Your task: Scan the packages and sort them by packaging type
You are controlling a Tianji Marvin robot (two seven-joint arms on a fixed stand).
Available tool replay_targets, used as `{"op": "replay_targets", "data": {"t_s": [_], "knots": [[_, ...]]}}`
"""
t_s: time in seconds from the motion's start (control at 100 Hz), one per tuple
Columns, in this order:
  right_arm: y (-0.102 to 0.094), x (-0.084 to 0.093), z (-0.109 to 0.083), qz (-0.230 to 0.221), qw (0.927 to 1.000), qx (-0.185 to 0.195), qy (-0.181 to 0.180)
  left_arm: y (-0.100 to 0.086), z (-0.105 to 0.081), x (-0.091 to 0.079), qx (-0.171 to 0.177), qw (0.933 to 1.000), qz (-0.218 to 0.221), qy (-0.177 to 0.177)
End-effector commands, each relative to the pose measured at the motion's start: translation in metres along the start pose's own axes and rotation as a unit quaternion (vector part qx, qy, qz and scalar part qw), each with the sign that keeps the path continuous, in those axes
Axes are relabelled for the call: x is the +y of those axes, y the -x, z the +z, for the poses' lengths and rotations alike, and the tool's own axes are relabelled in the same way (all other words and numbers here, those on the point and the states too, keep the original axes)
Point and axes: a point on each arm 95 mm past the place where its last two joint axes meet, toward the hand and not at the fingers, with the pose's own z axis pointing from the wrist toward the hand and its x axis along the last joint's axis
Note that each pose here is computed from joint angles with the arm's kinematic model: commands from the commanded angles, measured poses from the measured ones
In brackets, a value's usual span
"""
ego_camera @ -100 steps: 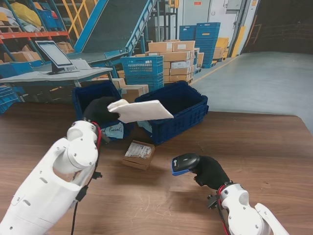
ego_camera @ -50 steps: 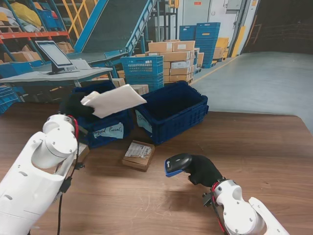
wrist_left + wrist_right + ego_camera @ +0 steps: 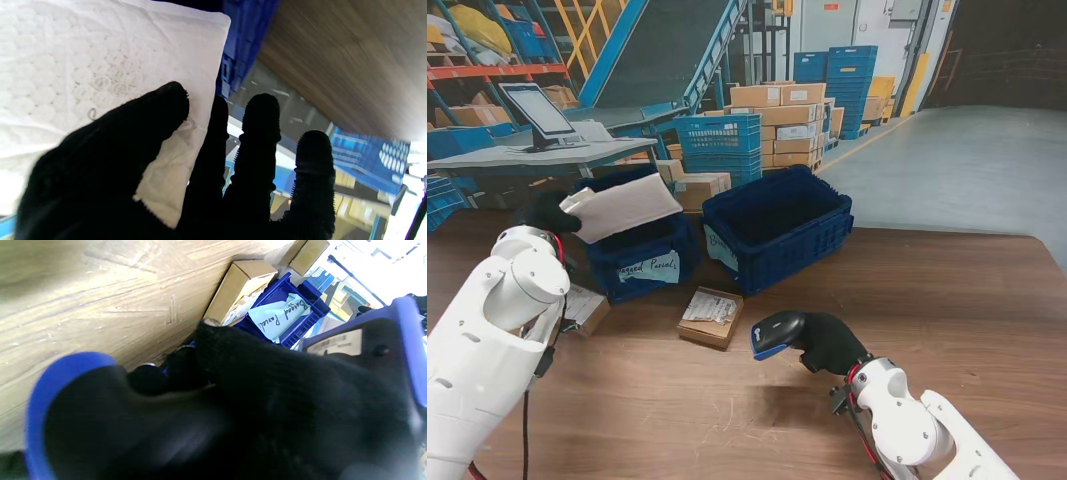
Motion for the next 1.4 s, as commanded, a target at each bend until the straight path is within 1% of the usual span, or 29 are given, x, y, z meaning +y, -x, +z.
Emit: {"op": "replay_targets", "data": {"t_s": [0.0,0.12,0.18,0.29,0.36,0.44,0.59,0.71,0.86,0.93,1.16,1.31,1.39], "knots": [[-0.004,-0.002,0.003,0.002,0.9999,0.009,-0.007,-0.003,0.004,-0.005,0.001,1.0,0.001,0.007],[-0.002,-0.002,0.007,0.003,0.9998,0.014,-0.012,-0.004,0.01,-0.005,-0.012,0.9997,0.02,0.003],[-0.001,-0.002,0.008,0.002,0.9998,0.015,-0.015,-0.005,0.014,-0.004,-0.024,0.9995,0.022,0.001],[0.002,-0.001,0.009,0.004,0.9997,0.017,-0.018,-0.008,0.019,-0.003,-0.045,0.9986,0.014,-0.021],[0.003,-0.001,0.01,0.006,0.9996,0.018,-0.02,-0.009,0.022,-0.002,-0.052,0.9979,0.013,-0.036],[0.006,-0.001,0.011,0.009,0.9995,0.018,-0.022,-0.012,0.025,-0.003,-0.058,0.997,0.021,-0.046],[0.009,-0.002,0.012,0.013,0.9993,0.021,-0.027,-0.018,0.027,-0.011,-0.059,0.9952,0.055,-0.055],[0.011,-0.002,0.013,0.021,0.9993,0.02,-0.024,-0.023,0.028,-0.018,-0.048,0.9922,0.101,-0.056],[0.013,-0.002,0.014,0.027,0.9992,0.019,-0.022,-0.029,0.03,-0.025,-0.024,0.9852,0.159,-0.059],[0.013,-0.002,0.014,0.027,0.9992,0.019,-0.022,-0.03,0.032,-0.028,-0.011,0.9815,0.184,-0.054],[0.016,-0.002,0.014,0.032,0.9991,0.017,-0.022,-0.036,0.035,-0.028,0.028,0.9702,0.238,-0.036],[0.017,-0.003,0.012,0.035,0.999,0.015,-0.023,-0.041,0.036,-0.027,0.051,0.9571,0.284,-0.029],[0.018,-0.002,0.011,0.036,0.999,0.013,-0.023,-0.043,0.038,-0.025,0.06,0.9522,0.298,-0.026]]}}
